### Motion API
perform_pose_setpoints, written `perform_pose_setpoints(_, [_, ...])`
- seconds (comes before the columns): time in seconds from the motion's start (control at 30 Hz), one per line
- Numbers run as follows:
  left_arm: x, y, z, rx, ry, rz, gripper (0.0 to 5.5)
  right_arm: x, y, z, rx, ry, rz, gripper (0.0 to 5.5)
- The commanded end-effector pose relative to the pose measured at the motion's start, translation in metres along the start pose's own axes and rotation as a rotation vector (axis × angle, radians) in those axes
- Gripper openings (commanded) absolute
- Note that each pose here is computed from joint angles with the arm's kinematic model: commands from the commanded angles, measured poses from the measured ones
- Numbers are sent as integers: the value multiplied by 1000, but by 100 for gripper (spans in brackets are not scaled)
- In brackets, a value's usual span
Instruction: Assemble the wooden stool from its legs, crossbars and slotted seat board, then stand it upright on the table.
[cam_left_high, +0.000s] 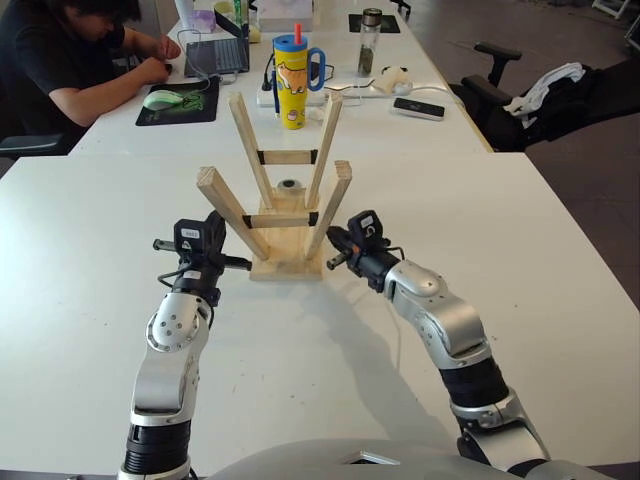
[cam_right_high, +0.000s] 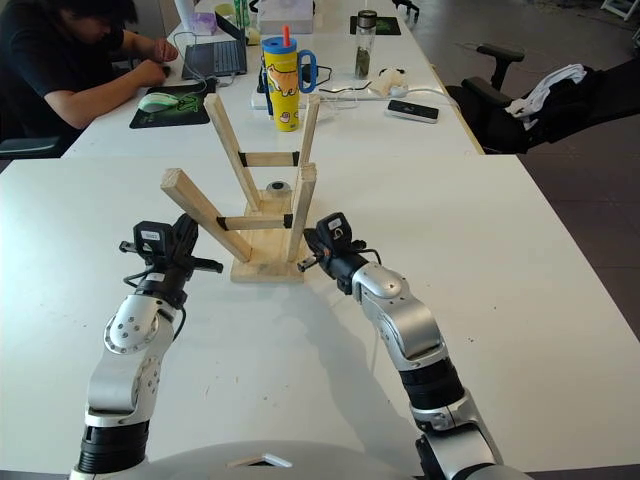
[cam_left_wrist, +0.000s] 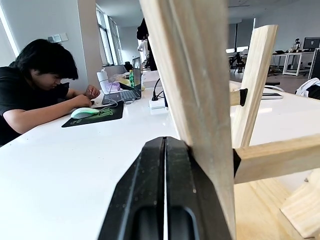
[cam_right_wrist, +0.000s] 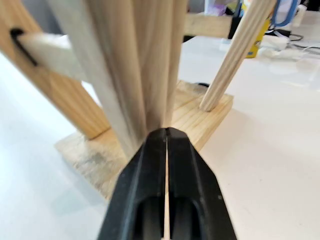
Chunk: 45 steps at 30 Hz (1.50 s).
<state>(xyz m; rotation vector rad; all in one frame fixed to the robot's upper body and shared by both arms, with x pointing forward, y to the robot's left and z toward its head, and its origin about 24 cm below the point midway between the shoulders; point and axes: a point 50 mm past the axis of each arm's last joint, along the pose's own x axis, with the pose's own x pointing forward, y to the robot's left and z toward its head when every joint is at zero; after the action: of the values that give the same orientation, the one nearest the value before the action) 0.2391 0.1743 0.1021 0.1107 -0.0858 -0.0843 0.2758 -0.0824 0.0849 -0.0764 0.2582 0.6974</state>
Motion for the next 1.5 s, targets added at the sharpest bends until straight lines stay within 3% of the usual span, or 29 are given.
perform_pose_setpoints(0.03, [-4, 20, -13, 72, 64, 37, 0, 0, -32, 3, -71, 25, -87, 2])
perform_pose_setpoints(0.13, [-9, 31, -30, 99, 170, -105, 0, 8, -48, 19, -77, -62, -113, 2])
perform_pose_setpoints(0.23, [-22, 25, -53, 141, 357, -486, 0, 16, -58, 35, -63, -166, -90, 2])
perform_pose_setpoints(0.37, [-39, 16, -54, 42, 499, -901, 0, 32, -50, 54, -72, -244, 147, 2])
perform_pose_setpoints(0.43, [-37, 14, -56, 72, 559, -983, 0, 35, -40, 55, -121, -218, 308, 2])
perform_pose_setpoints(0.67, [11, 48, -77, 408, 626, -743, 0, 35, 5, 51, -235, -158, 763, 2])
perform_pose_setpoints(0.87, [16, 56, -85, 441, 657, -751, 0, 45, 69, 40, -210, -175, 930, 2])
perform_pose_setpoints(0.97, [13, 51, -88, 456, 656, -774, 0, 62, 71, 28, -264, -130, 649, 2])
perform_pose_setpoints(1.13, [-7, 35, -90, 440, 638, -764, 0, 15, 85, 6, -85, -126, 558, 2])
perform_pose_setpoints(1.33, [-28, 38, -98, 450, 673, -549, 0, -35, 43, -27, -24, 142, 453, 2])
perform_pose_setpoints(1.5, [-37, 34, -98, 459, 641, -399, 0, -65, -4, -54, 47, 163, 60, 2])
